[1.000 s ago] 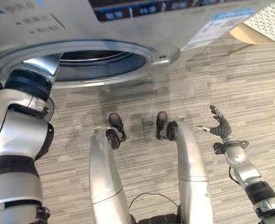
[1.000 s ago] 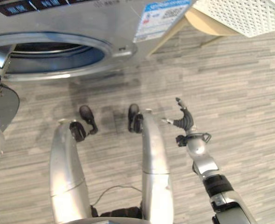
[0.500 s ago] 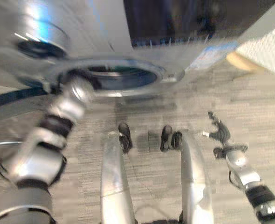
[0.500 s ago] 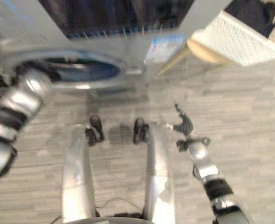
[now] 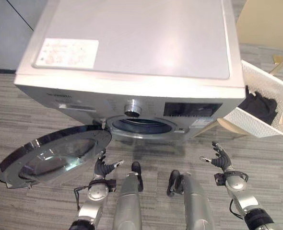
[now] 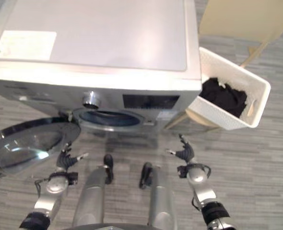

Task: Grab the laundry basket,head to the washer,open it,put in the laundry and shut it.

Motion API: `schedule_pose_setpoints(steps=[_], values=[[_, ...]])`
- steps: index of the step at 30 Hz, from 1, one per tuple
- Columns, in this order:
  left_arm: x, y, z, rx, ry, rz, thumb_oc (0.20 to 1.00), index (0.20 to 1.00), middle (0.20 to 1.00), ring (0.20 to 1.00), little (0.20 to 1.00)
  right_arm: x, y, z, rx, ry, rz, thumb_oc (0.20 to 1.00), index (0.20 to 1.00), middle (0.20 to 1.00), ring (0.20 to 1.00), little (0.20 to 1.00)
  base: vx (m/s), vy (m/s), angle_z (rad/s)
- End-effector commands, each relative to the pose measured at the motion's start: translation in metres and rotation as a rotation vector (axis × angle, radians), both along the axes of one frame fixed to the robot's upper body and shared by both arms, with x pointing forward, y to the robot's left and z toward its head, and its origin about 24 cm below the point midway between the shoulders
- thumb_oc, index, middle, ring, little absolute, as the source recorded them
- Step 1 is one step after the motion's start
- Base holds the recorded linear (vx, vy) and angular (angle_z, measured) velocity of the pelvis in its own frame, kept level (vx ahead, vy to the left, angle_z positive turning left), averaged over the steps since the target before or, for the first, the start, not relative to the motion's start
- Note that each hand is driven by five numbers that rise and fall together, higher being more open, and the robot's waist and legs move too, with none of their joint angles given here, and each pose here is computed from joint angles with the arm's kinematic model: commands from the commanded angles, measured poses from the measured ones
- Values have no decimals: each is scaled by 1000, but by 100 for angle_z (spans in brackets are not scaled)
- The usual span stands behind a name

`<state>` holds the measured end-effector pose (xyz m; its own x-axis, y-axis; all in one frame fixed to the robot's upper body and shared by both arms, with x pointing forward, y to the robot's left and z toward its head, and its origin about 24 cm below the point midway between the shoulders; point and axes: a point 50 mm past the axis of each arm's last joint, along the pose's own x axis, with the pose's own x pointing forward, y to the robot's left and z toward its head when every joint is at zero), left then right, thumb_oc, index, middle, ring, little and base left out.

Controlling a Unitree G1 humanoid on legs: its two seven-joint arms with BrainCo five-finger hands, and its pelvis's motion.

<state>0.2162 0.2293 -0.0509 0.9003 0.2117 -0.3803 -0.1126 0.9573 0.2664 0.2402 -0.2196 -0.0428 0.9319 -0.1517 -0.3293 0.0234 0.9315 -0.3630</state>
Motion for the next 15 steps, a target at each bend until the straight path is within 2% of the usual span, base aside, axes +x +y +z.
schedule_pose_setpoints(steps=[1,5,15], values=[[23,5,22,20,-99,-65,1000,1000,1000,1000,1000,-3,-13,4,-37,-14,-8,1000,1000,1000,1000,1000,178,-45,4],[-9,18,-5,40,39,-38,1000,1000,1000,1000,1000,-26,-21,-18,-10,88,-60,1000,1000,1000,1000,1000,178,-6,-9],[-43,20,-28,43,170,-64,1000,1000,1000,1000,1000,-51,-37,-34,32,178,-133,1000,1000,1000,1000,1000,156,75,-29]])
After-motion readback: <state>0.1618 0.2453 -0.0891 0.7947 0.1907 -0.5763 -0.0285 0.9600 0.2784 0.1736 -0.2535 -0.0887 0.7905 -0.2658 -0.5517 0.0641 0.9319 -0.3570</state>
